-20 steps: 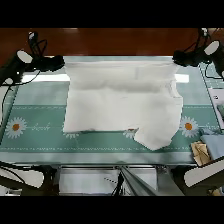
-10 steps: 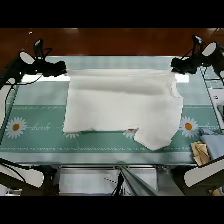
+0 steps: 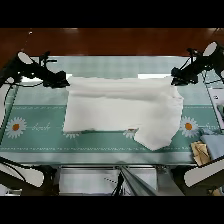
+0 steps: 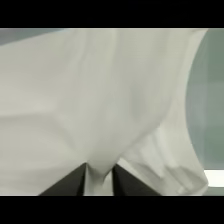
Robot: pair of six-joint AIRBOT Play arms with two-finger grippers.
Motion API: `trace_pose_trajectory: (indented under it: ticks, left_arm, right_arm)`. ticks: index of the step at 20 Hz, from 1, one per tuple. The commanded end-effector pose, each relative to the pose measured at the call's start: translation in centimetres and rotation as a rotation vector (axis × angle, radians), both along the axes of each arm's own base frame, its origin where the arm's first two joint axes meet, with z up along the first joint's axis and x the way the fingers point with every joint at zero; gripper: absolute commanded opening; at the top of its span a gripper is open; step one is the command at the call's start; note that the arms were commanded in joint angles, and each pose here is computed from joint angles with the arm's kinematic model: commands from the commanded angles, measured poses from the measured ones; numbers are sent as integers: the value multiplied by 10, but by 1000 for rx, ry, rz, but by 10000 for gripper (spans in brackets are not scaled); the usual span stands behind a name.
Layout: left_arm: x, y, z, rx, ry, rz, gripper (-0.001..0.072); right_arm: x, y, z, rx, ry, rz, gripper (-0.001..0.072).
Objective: Fold the shirts.
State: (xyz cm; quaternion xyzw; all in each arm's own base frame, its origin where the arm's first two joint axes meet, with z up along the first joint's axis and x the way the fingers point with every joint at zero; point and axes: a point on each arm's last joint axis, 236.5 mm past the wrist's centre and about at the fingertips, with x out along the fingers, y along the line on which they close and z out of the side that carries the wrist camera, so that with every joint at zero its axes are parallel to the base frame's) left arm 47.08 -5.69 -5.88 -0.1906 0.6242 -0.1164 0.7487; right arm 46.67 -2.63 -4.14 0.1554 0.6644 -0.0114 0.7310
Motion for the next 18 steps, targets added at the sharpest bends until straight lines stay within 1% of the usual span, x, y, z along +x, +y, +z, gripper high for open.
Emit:
trace_pose_trajectory:
  ticks: [1,3,4,5,6,7,8,9,10,12,13,15,17,18]
  left_arm:
    - [-23,3,9,-6,88,-62,516]
    - [-34,27,30,34,112,-103,516]
    - [-38,41,42,48,114,-92,516]
    - [-42,55,56,47,105,-65,515]
    - [-48,68,66,47,99,-38,514]
    - [-57,80,72,45,99,-8,514]
    - [-70,87,73,41,107,8,514]
    - [-90,91,65,30,134,7,513]
    - [-112,89,53,-2,182,26,512]
    - [-162,66,26,-119,305,49,512]
    - [-184,52,14,-166,348,28,512]
    - [-214,34,-3,-230,396,-14,513]
    - [-220,24,-17,-259,391,1,525]
    - [-217,20,-21,-274,369,12,549]
  right_arm:
    - [-22,-4,4,-10,64,98,391]
    - [-47,-40,19,-136,128,156,391]
    - [-61,-63,32,-216,158,161,391]
    - [-72,-80,47,-260,170,139,394]
    - [-78,-88,59,-254,154,99,420]
    - [-85,-94,67,-230,139,66,449]
    - [-98,-98,69,-197,142,41,456]
    - [-112,-98,66,-152,153,22,522]
    - [-128,-90,57,-79,161,8,556]
    - [-149,-65,38,84,136,-8,556]
    - [-154,-54,31,144,112,-21,554]
    - [-156,-39,23,197,56,-48,549]
    - [-150,-30,24,222,-4,-59,538]
    - [-146,-26,28,237,-30,-57,538]
